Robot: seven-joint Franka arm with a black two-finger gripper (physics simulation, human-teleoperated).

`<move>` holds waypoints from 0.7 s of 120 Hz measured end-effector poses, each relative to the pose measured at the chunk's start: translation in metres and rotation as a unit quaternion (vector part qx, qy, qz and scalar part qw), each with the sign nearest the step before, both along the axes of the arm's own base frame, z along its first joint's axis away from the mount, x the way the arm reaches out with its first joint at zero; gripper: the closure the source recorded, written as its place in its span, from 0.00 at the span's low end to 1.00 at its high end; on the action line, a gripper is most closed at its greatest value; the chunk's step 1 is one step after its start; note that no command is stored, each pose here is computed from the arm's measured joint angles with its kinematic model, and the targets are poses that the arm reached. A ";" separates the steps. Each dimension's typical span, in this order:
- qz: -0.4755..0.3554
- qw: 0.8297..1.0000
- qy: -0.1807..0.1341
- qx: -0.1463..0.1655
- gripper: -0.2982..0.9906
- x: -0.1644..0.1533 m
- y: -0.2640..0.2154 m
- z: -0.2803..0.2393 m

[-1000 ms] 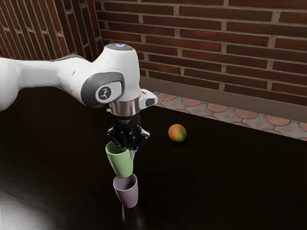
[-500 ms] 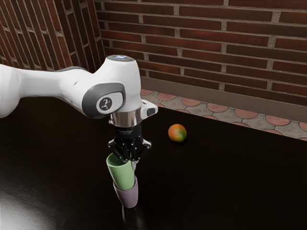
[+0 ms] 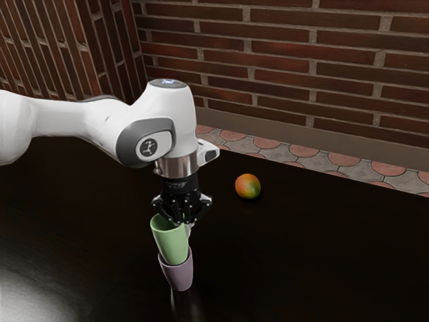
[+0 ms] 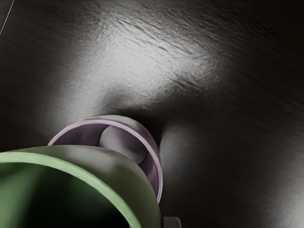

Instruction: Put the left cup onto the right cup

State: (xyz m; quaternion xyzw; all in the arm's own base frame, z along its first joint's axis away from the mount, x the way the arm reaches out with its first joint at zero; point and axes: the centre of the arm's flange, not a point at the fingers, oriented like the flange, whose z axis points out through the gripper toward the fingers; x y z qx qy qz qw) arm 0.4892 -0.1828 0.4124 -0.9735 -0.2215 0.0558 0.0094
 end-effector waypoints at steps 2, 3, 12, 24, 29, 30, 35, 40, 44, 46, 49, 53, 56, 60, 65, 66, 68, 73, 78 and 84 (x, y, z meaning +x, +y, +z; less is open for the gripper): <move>0.000 1.000 0.000 0.000 0.84 0.000 0.000 0.000; 0.000 1.000 0.000 0.000 0.84 0.000 0.000 -0.001; 0.002 1.000 0.002 0.001 0.84 0.000 0.000 -0.005; 0.004 1.000 0.006 0.001 0.84 0.001 0.001 -0.011; 0.005 1.000 0.007 0.001 0.84 0.002 0.001 -0.014; 0.005 1.000 0.007 0.001 0.84 0.002 0.001 -0.014; 0.006 1.000 0.007 0.001 0.84 0.002 0.001 -0.016; 0.007 1.000 0.007 0.000 0.84 0.003 0.001 -0.017; 0.008 1.000 0.007 0.000 0.83 0.003 0.002 -0.018; 0.008 1.000 0.006 0.000 0.80 0.003 0.002 -0.018; 0.008 1.000 0.004 -0.001 0.76 0.004 0.002 -0.017; 0.009 1.000 0.001 -0.002 0.70 0.004 0.002 -0.016; 0.009 1.000 -0.001 -0.002 0.65 0.004 0.002 -0.015; 0.010 1.000 -0.004 -0.003 0.60 0.005 0.003 -0.013; 0.010 1.000 -0.008 -0.004 0.53 0.005 0.003 -0.010; 0.011 1.000 -0.008 -0.004 0.52 0.005 0.004 -0.009; 0.011 1.000 -0.010 -0.004 0.50 0.005 0.004 -0.008; 0.011 1.000 -0.012 -0.004 0.45 0.004 0.004 -0.006; 0.011 1.000 -0.013 -0.004 0.41 0.004 0.004 -0.005; 0.011 1.000 -0.015 -0.004 0.37 0.002 0.004 -0.002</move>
